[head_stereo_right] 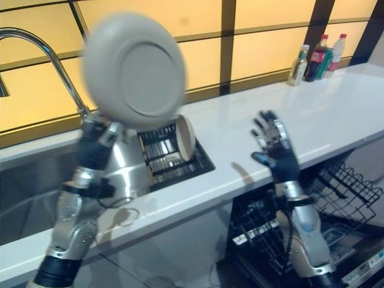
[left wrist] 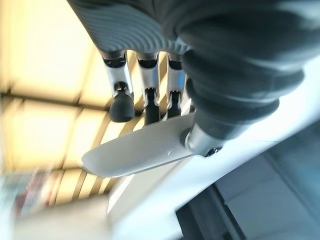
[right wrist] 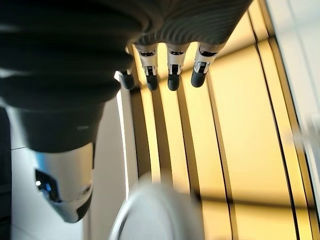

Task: Pick up plates and place into dishwasher.

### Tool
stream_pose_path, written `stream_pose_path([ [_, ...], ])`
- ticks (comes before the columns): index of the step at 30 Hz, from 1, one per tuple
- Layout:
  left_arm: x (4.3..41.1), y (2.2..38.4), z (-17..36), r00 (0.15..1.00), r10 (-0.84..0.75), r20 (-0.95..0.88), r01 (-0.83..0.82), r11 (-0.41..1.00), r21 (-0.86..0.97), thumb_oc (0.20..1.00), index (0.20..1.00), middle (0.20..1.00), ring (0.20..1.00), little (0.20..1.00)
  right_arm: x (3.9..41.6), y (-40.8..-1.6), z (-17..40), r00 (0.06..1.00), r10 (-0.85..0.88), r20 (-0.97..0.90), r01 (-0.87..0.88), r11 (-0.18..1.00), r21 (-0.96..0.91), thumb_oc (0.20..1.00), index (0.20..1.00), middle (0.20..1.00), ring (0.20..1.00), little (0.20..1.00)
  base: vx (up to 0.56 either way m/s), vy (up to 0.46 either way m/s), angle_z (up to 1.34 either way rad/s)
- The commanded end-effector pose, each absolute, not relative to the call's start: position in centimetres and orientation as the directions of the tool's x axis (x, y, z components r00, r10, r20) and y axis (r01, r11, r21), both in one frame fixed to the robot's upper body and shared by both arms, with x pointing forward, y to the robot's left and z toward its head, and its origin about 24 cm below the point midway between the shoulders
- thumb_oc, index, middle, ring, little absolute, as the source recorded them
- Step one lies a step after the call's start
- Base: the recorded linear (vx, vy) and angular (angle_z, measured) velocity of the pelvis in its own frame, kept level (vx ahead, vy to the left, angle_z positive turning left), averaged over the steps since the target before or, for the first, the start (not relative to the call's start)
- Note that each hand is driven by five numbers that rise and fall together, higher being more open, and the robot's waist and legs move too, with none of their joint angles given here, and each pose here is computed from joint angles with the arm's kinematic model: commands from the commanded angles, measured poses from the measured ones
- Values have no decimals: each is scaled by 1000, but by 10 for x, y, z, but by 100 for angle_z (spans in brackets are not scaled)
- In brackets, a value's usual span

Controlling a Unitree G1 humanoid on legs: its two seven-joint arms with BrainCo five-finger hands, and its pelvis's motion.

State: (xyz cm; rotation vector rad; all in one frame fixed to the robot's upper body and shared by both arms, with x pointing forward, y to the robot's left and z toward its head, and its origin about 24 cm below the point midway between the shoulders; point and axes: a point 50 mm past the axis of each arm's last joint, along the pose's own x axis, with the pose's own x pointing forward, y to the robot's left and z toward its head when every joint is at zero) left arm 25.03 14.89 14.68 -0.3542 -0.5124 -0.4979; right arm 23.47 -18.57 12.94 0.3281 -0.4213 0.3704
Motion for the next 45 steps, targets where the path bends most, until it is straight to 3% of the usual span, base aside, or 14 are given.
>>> stream_pose_path([
  [1,257,134,172,636,-427,643,661,731,-169,200,200,200,200,200,245,-170,159,722,355,594,-564,799,209,1000,1000,1000,1000,1000,-40,13,1],
  [11,254,129,143,669,-444,596,711,617,-338,200,200,200,200,200,238,-154,149,673,420,609,-699,631,337,1000,1000,1000,1000,1000,-10,4,2],
  [16,253,127,135,659,-444,607,741,523,-422,200,200,200,200,200,238,-156,147,694,407,594,-670,667,326,1000,1000,1000,1000,1000,-19,1,0],
  [19,250,122,134,624,-458,634,777,453,-438,200,200,200,200,200,241,-155,143,708,405,579,-669,648,365,1000,1000,1000,1000,1000,-11,3,0],
  [27,237,107,144,418,-488,766,908,212,-360,200,200,200,200,200,249,-145,134,769,371,521,-618,642,454,1000,1000,1000,1000,1000,-4,1,0],
  [39,249,117,119,614,-552,564,783,513,-351,200,200,200,200,200,245,-144,146,716,389,580,-679,580,449,1000,1000,1000,1000,1000,-2,2,-1],
  [45,251,117,110,641,-575,508,763,550,-340,200,200,200,200,200,244,-144,149,698,396,597,-702,545,459,1000,1000,1000,1000,1000,0,0,0],
])
